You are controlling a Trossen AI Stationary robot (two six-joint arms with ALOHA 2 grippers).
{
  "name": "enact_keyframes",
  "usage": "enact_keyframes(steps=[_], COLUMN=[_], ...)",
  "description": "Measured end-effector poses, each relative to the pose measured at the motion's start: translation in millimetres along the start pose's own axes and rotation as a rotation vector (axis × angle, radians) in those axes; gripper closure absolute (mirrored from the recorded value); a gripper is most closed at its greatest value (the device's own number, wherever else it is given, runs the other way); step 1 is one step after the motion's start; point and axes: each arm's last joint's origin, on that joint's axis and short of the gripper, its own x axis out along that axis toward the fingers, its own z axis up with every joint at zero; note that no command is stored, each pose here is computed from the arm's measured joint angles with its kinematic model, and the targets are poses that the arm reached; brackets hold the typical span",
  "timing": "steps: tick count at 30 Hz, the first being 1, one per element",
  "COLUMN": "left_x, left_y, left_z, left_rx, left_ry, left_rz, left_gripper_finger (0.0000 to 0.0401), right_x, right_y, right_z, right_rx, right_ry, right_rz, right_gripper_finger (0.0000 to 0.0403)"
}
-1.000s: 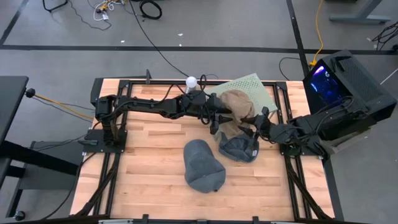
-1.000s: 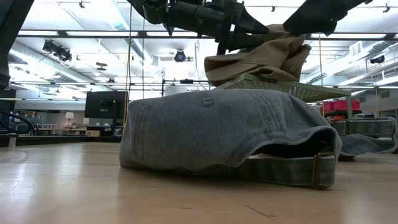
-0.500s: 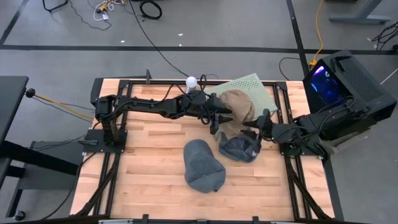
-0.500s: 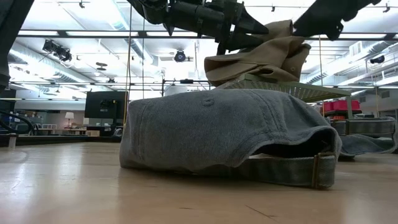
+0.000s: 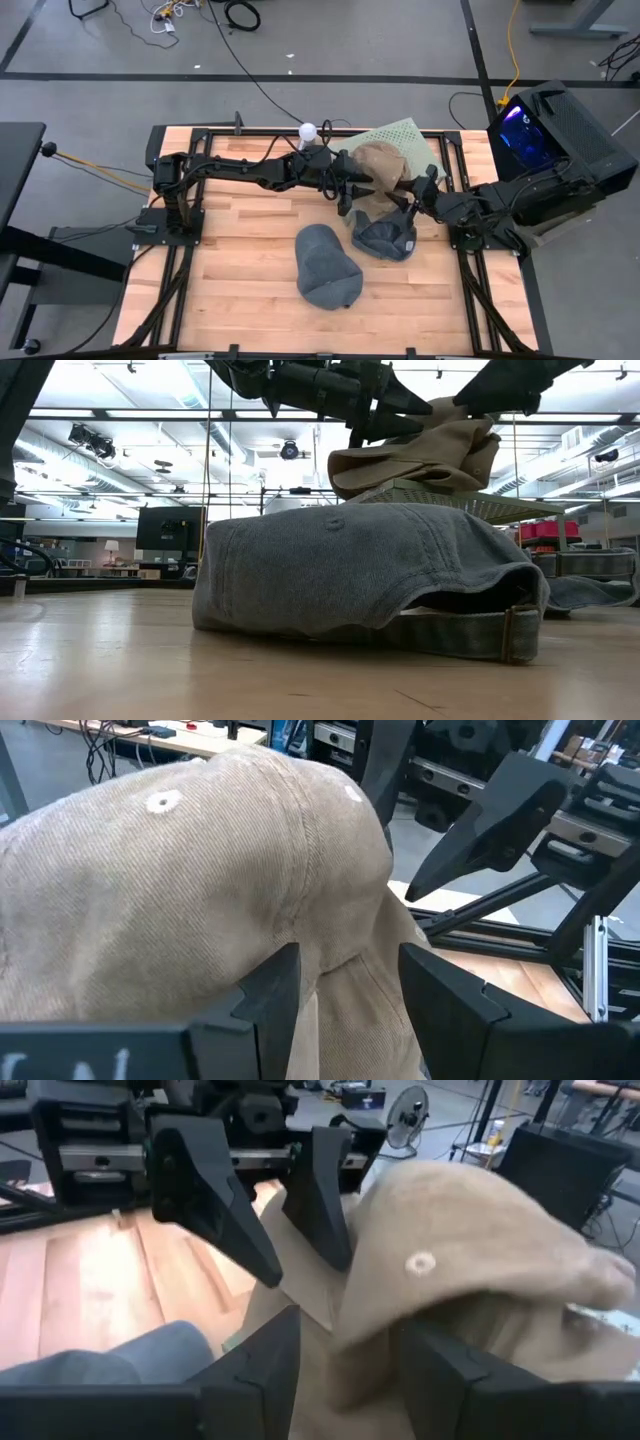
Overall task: Stack caps on shelf
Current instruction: Adjust the brown caps
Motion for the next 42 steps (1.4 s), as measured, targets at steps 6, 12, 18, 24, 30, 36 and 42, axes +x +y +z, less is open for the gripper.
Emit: enact_keyframes(steps=[6, 12, 18, 24, 30, 36, 42], left_x=[0, -14, -31, -23, 1, 25, 35], left_y=[-1, -27, -74, -105, -105, -89, -72], left_z=[0, 14, 11, -17, -36, -60, -63], left_rx=[0.003, 0.225, 0.44, 0.559, 0.602, 0.59, 0.57], left_ry=[0.0, -0.014, 0.114, 0.221, 0.178, 0.148, 0.093], left_rz=[-0.002, -0.031, -0.017, 0.061, 0.248, 0.394, 0.527], left_gripper_finger=[0.0224, 0.0233, 0.0301, 0.0392, 0.0391, 0.0392, 0.0388], right_x=[13, 15, 15, 16, 18, 20, 20], right_y=[-1, -3, -3, -2, -3, -4, -4], right_z=[0, 0, 2, 11, 17, 17, 17], right_rx=[-0.042, -0.06, -0.057, -0.043, 0.001, 0.027, 0.043], right_ry=[0.014, 0.017, 0.003, -0.071, -0.097, -0.087, -0.08], right_rz=[-0.048, -0.058, -0.063, -0.041, 0.034, 0.052, 0.082], right_gripper_finger=[0.0272, 0.0371, 0.0385, 0.0398, 0.0398, 0.0399, 0.04])
